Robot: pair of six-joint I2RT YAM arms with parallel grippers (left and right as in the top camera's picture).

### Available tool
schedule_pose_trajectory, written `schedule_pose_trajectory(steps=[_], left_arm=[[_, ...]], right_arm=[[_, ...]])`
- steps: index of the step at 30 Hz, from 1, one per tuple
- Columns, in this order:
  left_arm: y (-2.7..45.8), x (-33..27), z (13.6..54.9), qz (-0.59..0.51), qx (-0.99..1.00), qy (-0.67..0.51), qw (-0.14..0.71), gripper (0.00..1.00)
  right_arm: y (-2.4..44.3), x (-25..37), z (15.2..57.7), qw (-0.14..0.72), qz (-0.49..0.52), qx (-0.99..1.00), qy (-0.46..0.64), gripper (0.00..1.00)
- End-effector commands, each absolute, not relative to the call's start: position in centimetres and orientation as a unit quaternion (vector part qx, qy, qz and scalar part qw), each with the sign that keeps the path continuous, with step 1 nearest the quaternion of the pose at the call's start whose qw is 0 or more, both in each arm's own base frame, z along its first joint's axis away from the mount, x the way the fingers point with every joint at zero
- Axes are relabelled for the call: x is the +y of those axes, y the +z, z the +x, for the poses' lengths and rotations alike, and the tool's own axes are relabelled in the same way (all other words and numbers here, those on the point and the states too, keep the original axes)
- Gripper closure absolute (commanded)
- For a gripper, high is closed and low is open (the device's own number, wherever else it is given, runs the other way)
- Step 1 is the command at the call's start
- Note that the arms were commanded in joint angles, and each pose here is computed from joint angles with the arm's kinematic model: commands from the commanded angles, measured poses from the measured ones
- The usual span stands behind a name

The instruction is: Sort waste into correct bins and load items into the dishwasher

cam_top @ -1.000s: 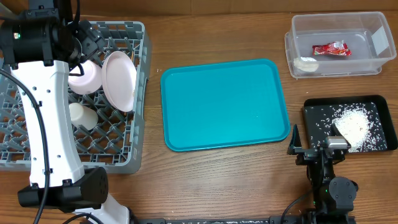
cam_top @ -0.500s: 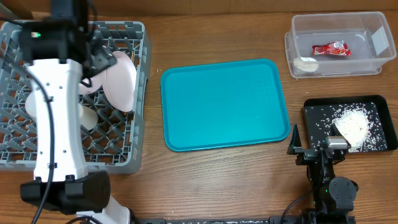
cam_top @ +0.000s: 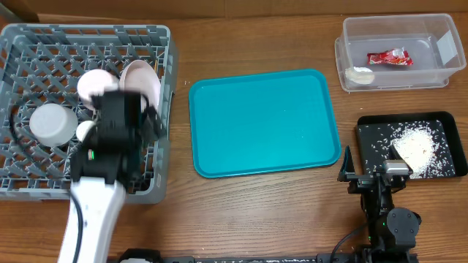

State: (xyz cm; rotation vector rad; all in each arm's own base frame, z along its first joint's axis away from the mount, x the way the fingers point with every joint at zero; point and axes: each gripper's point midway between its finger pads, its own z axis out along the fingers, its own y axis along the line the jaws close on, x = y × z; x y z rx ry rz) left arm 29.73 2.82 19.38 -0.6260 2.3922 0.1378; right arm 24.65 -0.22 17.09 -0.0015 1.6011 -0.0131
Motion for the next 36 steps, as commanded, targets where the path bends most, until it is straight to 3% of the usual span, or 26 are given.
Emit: schedule_pose_trajectory(steps=[1, 9, 16, 24, 30, 36], left_arm=[[17.8, 3.8, 27.3, -0.238, 0.908, 0.056, 0.341, 0.00], [15.9, 4.7, 23.3, -0.254, 0.883, 0.049, 0.392, 0.00], [15.9, 3.1, 24.7, -0.191, 0.866, 0.009, 0.462, 0.00], [16.4, -0.3, 25.9, -0.031, 0.801, -0.028, 0.597, 0.00], [16.4, -0.3, 25.6, -0.022, 0.743, -0.025, 0.668, 0.00], [15.7, -0.1, 25.3, -0.024, 0.734, -0.022, 0.678, 0.00]], right_arm=[[17.0, -0.5, 24.6, 0.699, 0.001, 0.715, -0.013, 0.00], [17.0, -0.5, 24.6, 0.699, 0.001, 0.715, -0.013, 0.00], [17.0, -0.5, 24.6, 0.699, 0.001, 0.715, -0.013, 0.00], [17.0, -0.5, 24.6, 0.699, 0.001, 0.715, -0.013, 0.00], [17.0, -0.5, 24.6, 0.699, 0.001, 0.715, -0.013, 0.00], [17.0, -0.5, 24.6, 0.699, 0.001, 0.715, -0.013, 0.00]])
